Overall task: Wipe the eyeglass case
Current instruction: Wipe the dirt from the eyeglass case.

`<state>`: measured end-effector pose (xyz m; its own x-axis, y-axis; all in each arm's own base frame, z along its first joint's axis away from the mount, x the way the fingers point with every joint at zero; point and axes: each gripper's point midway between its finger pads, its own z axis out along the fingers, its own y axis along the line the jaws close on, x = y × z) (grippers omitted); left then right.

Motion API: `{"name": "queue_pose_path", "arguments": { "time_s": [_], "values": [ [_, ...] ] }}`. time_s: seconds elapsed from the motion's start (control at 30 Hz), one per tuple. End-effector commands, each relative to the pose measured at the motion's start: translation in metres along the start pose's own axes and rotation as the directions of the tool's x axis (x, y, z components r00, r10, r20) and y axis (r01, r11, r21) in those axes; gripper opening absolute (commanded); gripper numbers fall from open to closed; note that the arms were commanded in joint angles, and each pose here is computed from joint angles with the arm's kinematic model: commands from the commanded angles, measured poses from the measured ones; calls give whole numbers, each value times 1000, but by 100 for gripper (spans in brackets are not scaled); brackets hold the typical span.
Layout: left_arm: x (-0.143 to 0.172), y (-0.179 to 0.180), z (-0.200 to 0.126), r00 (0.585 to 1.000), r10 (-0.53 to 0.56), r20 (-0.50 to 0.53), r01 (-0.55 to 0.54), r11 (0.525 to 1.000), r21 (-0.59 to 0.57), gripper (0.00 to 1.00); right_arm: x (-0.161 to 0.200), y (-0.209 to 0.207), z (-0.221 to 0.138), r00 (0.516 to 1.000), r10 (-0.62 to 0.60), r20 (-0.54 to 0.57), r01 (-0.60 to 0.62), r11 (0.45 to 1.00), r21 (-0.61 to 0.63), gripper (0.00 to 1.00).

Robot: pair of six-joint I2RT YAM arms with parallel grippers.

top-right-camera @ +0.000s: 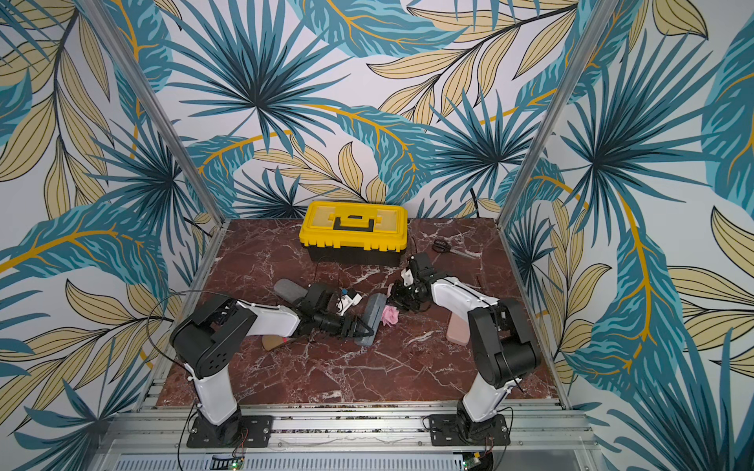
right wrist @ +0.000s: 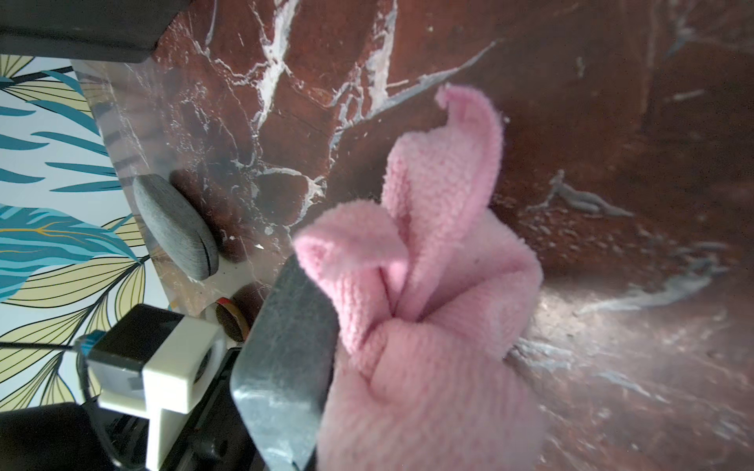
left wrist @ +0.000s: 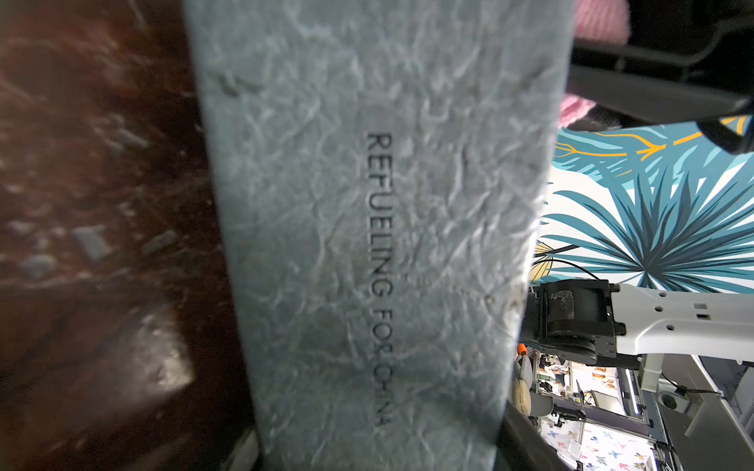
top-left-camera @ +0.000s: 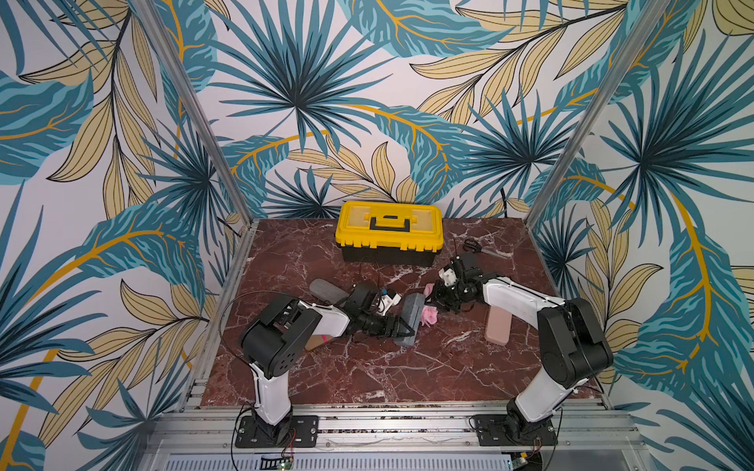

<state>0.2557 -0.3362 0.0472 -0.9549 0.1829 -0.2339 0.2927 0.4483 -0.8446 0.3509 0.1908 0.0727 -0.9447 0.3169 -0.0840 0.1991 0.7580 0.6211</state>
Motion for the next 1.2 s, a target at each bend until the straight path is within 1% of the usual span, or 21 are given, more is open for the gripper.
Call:
{"name": "queue_pose_path", "arguments": {
  "time_s": [0.0,0.1,0.13,0.2,0.27,0.3,0.37,0.43,0.57,0.7,0.8,0.83,0.9,1.03,1.1,1.17],
  "values": [
    [18,29,6,996,-60,-60,55,995,-87,0,7,28,-6,1000,-5,-13,3,990,-139,0],
    [12,29,5,997,-56,-46,52,995,-85,0,47,18,-1,996,15,-90,-27,990,-137,0],
    [10,29,4,998,-55,-41,52,995,-84,0,59,21,2,995,-2,-98,-14,987,-158,0],
    [5,28,2,998,-52,-37,48,996,-81,0,92,17,8,988,-4,-151,-21,986,-166,0],
    [3,27,2,998,-46,-37,43,995,-86,0,110,13,12,985,-3,-175,-26,986,-162,0],
    [2,26,2,998,-47,-38,43,996,-82,0,112,11,14,985,2,-170,-30,987,-161,0],
    [3,25,2,998,-48,-37,45,996,-82,0,103,9,16,989,2,-147,-24,989,-145,0],
    [5,26,1,998,-54,-39,50,995,-81,0,83,14,17,993,-3,-118,-13,990,-142,0],
    [15,23,6,997,-57,-53,52,995,-82,0,25,17,9,999,-16,-30,13,994,-111,0],
    [26,20,13,996,-62,-70,56,996,-73,0,-20,26,-9,998,-49,32,52,995,-91,0],
    [31,22,15,995,-68,-76,62,995,-77,0,-27,35,-14,998,-60,37,63,993,-103,0],
    [30,22,14,995,-68,-71,62,995,-80,0,-22,37,-14,999,-50,21,52,991,-120,0],
    [28,24,12,996,-64,-62,59,994,-87,0,-5,30,-10,999,-39,-13,37,993,-113,0],
    [21,23,8,997,-58,-49,54,995,-86,0,39,-1,-3,996,-3,-94,-5,996,-90,0],
    [19,23,7,997,-54,-52,49,995,-88,0,65,-5,6,988,7,-154,-23,995,-99,0],
    [17,24,8,997,-52,-53,48,995,-89,0,91,-6,19,978,-15,-208,-2,996,-84,0]
  ]
}}
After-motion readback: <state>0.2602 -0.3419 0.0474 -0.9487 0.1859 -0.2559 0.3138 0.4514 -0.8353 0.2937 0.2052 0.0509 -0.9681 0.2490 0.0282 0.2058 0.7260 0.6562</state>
